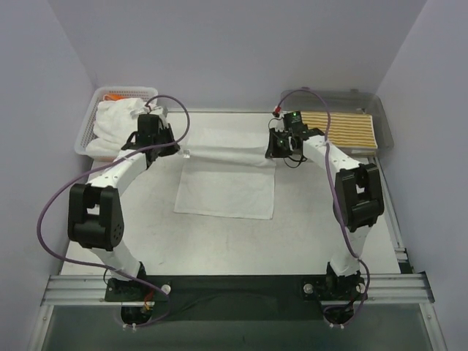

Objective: Fold and stack the towels
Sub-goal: Fold the towel

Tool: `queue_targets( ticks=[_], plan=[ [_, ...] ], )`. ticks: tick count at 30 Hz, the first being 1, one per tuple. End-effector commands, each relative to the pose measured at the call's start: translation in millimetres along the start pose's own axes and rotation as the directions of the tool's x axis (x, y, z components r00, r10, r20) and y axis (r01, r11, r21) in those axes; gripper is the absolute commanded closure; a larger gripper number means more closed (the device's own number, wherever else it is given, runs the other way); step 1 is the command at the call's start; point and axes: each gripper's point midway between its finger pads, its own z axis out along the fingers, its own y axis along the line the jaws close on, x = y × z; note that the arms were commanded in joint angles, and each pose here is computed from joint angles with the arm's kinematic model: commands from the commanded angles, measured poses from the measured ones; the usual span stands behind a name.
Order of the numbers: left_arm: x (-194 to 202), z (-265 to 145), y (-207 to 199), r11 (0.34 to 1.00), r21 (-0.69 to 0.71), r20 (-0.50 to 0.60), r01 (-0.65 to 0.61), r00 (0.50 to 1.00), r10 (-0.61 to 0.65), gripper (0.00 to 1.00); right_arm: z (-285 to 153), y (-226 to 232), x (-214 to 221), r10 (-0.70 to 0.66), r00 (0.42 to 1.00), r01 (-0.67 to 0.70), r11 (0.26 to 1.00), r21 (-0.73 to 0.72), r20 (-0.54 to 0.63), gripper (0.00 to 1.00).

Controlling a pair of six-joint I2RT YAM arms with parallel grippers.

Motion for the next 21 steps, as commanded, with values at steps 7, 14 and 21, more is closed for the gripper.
queue_targets(
  ticks=[7, 14, 21],
  plan=[
    [-44.7, -78.6, -18.0, 0.999, 0.050, 0.164, -0.020, 0.986, 0.011, 1.00, -81.6, 9.8, -8.1, 0.019, 0.996, -0.021, 0.999, 0.029, 0.085, 1.00],
    [50.7, -68.7, -5.3, 0.997, 0.058, -0.024, 0.051, 0.999, -0.049, 1.00, -65.0, 13.8, 81.6, 0.138, 0.983, -0.139, 0.990, 0.003, -0.121, 1.00],
    [108.3, -42.4, 18.8, 0.995, -0.032, -0.149, 0.092, 0.984, -0.096, 1.00, -25.4, 12.0, 142.7, 0.178, 0.939, -0.176, 0.984, 0.034, -0.295, 1.00]
  ],
)
